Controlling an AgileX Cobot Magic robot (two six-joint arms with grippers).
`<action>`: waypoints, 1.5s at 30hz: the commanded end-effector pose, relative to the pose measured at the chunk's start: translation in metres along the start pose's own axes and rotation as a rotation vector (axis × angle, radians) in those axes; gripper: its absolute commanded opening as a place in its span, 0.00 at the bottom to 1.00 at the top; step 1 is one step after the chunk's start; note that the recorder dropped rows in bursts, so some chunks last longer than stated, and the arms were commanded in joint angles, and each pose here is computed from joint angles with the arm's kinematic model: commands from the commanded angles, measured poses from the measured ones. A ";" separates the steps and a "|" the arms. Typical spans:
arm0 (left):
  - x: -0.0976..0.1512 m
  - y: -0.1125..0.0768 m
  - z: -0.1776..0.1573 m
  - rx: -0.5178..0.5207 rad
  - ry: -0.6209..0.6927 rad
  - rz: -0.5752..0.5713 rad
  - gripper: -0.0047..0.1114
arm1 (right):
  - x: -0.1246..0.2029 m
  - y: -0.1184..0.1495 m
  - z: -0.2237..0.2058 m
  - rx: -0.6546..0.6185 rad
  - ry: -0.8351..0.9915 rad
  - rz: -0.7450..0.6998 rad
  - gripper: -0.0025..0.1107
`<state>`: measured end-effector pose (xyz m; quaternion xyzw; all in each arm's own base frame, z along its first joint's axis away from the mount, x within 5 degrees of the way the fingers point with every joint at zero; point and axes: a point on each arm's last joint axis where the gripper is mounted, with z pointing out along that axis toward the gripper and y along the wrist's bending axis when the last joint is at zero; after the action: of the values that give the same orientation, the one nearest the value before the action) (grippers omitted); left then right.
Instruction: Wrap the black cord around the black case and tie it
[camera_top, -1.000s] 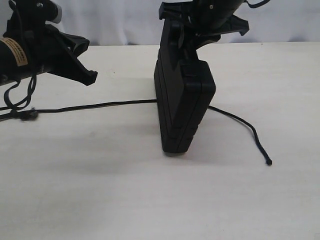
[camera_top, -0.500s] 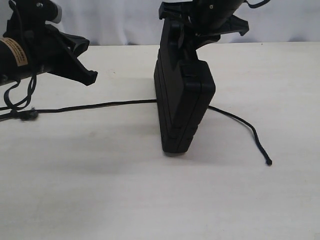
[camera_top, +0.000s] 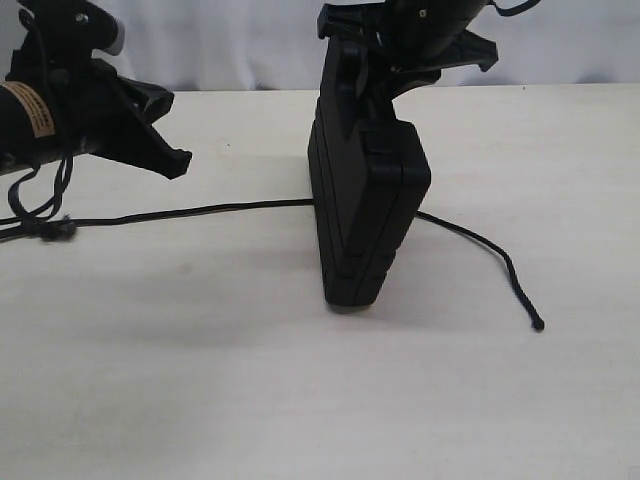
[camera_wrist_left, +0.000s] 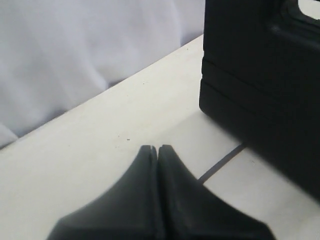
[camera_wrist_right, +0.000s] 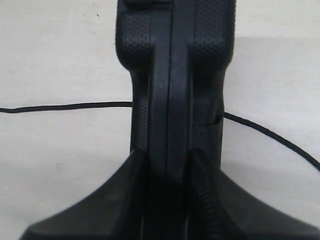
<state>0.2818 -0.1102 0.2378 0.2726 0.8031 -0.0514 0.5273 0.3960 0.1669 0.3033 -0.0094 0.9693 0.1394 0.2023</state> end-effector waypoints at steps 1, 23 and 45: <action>0.001 0.006 -0.001 -0.038 0.021 -0.155 0.04 | 0.001 0.001 -0.006 -0.012 0.006 -0.007 0.06; 0.003 0.117 0.050 -0.061 0.911 0.114 0.04 | 0.001 0.001 -0.006 -0.012 0.006 -0.007 0.06; 0.104 0.111 0.114 0.217 1.198 0.468 0.64 | 0.001 0.001 -0.006 -0.012 0.006 -0.007 0.06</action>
<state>0.4003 -0.0206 0.1191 0.4660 0.8721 0.1464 -0.0293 0.3959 0.1671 0.3033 -0.0111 0.9693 0.1400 0.2019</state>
